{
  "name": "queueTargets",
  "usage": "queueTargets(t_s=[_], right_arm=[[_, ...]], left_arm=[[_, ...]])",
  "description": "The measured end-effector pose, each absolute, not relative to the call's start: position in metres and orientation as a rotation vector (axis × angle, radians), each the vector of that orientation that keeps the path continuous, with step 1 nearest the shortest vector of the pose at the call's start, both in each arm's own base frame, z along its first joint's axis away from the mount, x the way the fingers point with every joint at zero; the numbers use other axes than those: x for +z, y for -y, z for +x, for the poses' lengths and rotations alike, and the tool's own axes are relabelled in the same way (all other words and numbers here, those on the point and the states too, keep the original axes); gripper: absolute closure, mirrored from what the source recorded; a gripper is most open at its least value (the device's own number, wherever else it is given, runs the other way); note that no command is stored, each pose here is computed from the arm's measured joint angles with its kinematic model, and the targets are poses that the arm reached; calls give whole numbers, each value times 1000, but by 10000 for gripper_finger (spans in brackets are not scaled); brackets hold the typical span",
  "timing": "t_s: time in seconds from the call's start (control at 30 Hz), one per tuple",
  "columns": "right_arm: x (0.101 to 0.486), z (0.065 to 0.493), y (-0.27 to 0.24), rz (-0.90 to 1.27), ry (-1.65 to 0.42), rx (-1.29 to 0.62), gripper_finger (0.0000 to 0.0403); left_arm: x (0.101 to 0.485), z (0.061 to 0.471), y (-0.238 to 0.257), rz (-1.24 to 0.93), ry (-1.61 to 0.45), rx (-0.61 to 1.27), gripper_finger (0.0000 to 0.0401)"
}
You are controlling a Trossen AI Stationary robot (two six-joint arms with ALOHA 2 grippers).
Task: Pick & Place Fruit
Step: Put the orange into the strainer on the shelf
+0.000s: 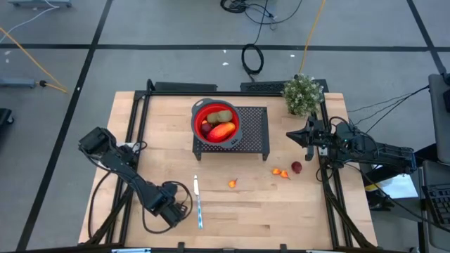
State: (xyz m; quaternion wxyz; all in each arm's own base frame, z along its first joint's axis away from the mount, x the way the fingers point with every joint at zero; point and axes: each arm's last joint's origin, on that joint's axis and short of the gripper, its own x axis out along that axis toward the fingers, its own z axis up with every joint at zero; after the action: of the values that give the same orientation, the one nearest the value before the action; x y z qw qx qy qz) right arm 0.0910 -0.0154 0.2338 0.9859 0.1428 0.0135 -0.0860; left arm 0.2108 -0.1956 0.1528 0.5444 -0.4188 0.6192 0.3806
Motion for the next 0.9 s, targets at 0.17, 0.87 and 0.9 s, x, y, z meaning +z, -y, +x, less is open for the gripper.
queueTargets(t_s=[0.17,0.87,0.9], right_arm=[[234,91,15,287,-27,-173,403],[234,91,15,287,-28,-173,403],[234,91,15,287,-28,-173,403]], left_arm=[[147,209,193,-1014,-1458,929,114],[146,218,187,-998,-1434,860,118],[146,218,187,-995,-1435,863,123]])
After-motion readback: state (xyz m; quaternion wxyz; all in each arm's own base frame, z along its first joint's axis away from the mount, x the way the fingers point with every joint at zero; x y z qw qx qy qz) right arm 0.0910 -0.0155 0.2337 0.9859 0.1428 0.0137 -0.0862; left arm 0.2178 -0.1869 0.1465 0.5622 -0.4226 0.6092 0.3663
